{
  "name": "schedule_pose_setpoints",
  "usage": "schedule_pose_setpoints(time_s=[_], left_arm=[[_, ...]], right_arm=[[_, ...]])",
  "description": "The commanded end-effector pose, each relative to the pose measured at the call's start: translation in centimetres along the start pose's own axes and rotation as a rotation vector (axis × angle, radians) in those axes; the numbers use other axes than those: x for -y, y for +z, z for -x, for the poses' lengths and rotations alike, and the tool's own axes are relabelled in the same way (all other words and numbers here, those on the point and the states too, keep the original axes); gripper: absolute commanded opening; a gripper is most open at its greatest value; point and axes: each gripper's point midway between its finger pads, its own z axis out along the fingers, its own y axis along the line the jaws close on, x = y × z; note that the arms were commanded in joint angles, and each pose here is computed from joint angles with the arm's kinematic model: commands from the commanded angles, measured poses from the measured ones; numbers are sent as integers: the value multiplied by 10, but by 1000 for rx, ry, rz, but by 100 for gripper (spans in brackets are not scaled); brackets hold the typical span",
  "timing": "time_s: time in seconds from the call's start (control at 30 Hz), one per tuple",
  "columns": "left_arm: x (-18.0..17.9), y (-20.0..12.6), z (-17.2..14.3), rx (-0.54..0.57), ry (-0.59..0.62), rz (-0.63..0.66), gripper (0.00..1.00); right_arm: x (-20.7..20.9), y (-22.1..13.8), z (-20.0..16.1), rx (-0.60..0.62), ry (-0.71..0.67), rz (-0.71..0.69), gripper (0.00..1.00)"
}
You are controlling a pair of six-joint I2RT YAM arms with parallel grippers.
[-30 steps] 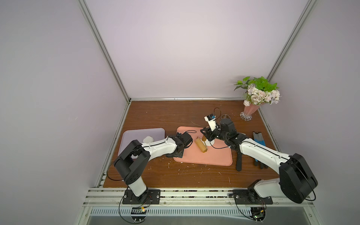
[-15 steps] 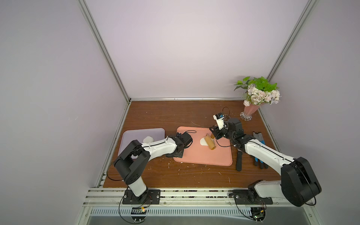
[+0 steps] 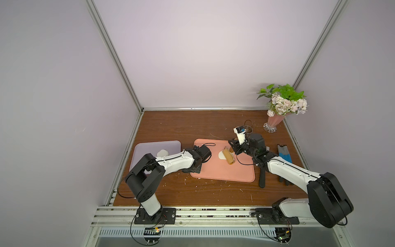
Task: Roll out the dumpling wrappers from the dough
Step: Flatten out the dough on the work surface.
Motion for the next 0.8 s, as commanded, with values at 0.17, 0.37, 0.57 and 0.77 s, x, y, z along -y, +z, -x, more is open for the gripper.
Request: schedule_pose_setpoints(time_s=[0.17,0.37,0.57,0.77], left_arm=[[-14,10,-13,-64,45,73,0],[-14,10,-12,-61,48,73,0],[-14,9,-11,-59,46,71,0],[-15,11,-14,-64,46,77,0]], right_arm=[[-13,10,-88,-287,31,14,0],[-23,18,-103,-355,9,17,0],[-33,23,-114,-408,4,12,0],[-33,17,-77,-309,48,-7,0]])
